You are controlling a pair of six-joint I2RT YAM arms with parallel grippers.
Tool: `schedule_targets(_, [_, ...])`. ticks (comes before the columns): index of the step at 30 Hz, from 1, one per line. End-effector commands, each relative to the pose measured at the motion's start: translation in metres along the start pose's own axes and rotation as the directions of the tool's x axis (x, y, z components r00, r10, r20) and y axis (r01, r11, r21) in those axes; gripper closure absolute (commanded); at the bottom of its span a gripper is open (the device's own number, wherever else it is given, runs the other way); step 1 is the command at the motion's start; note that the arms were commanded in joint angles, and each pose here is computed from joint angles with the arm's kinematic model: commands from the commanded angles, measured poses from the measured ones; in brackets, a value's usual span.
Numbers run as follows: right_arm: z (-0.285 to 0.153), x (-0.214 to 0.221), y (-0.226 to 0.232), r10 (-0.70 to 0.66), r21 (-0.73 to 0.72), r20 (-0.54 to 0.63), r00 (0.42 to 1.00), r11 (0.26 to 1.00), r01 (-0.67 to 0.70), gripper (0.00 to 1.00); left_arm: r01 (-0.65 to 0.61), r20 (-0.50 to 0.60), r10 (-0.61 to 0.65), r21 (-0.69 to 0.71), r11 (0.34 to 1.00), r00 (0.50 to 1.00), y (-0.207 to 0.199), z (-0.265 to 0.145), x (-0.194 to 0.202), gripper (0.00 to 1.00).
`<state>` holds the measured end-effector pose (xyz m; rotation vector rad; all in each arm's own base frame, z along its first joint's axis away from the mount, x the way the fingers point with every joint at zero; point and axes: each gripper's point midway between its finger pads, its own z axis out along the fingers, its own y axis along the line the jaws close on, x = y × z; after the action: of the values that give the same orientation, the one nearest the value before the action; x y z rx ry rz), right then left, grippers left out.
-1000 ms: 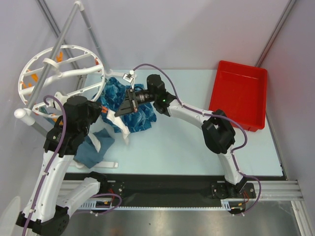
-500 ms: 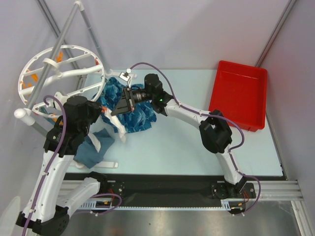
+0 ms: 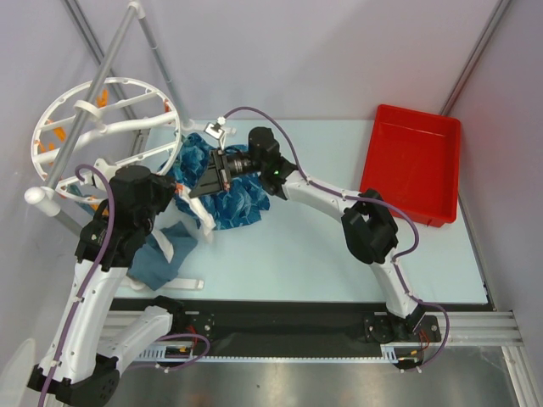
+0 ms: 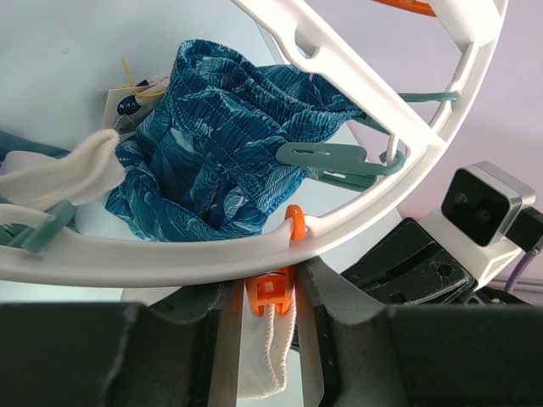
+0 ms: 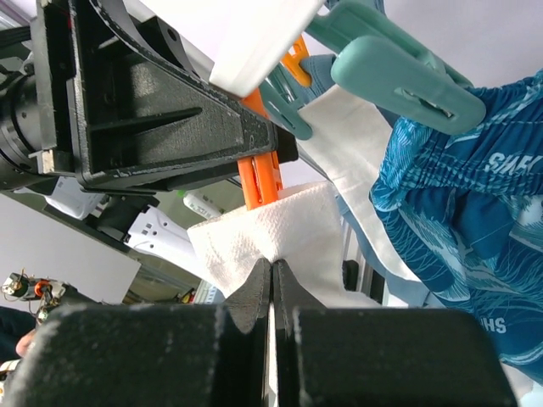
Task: Clip the socks to the hanger
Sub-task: Clamp the sock onto the hanger.
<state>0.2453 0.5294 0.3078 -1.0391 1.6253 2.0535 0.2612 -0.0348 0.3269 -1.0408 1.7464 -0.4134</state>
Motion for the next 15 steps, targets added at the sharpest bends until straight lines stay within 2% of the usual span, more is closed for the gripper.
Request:
schedule_targets(1, [0.002, -0.027, 0.031, -0.090, -0.048, 0.048, 0.995, 0.995, 0.092, 1.00, 0.027, -0.009, -0.027, 0.038, 0.999, 1.000, -0.007, -0.003, 0.000, 1.00])
schedule_targets(15, [0.013, -0.031, 0.031, -0.089, -0.067, 0.039, 0.995, 0.993, 0.092, 1.00, 0.029, -0.018, -0.028, 0.047, 0.998, 0.999, -0.008, -0.002, 0.003, 1.00])
